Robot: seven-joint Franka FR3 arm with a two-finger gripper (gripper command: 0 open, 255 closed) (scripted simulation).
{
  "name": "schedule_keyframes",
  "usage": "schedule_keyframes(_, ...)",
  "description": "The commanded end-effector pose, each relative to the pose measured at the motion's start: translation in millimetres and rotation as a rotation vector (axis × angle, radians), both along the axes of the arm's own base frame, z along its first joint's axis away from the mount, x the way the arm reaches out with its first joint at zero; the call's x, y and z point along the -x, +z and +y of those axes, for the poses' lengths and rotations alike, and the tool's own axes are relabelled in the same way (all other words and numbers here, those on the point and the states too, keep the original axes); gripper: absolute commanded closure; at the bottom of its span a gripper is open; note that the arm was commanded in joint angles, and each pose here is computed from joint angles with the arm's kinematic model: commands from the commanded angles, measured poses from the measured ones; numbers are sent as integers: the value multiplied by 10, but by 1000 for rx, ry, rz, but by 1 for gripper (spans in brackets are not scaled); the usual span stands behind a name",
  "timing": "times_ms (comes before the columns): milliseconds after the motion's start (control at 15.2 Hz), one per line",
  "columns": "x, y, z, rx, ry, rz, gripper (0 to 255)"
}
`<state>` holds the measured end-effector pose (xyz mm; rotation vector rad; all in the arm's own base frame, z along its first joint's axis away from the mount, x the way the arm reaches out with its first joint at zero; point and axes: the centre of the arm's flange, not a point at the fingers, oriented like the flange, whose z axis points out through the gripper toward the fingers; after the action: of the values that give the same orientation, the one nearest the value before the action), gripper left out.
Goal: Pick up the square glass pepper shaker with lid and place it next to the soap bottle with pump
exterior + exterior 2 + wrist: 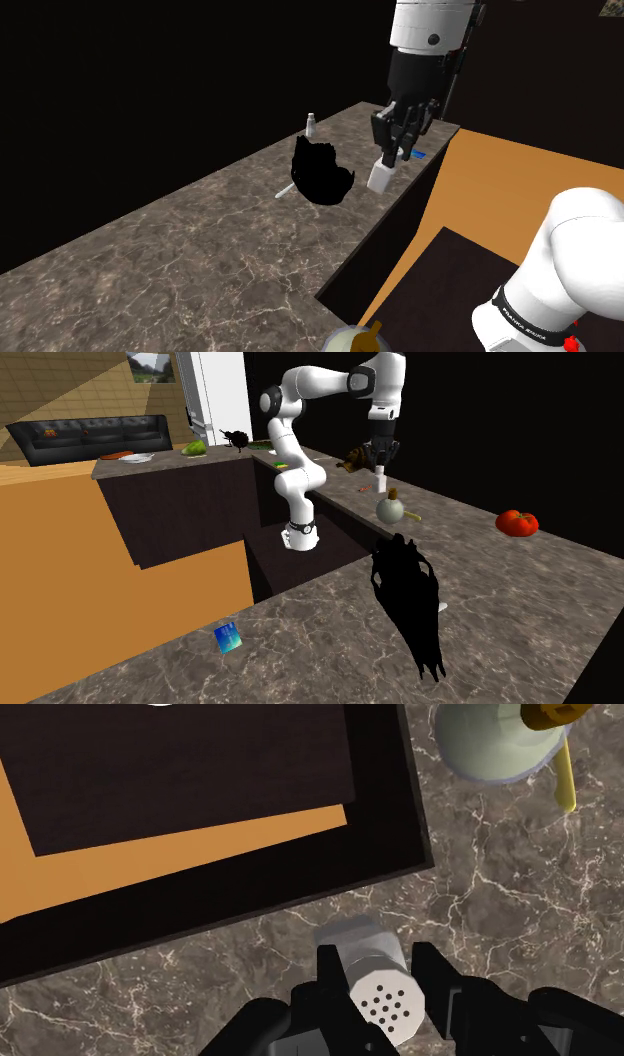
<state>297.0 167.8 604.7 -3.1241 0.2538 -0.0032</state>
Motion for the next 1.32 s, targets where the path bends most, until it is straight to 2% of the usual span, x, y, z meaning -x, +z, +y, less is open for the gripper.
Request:
schedule_keyframes(0, 146, 21, 235, 0, -1, 0, 255)
schedule_keyframes(1254, 1359, 22, 2431, 0, -1, 0, 255)
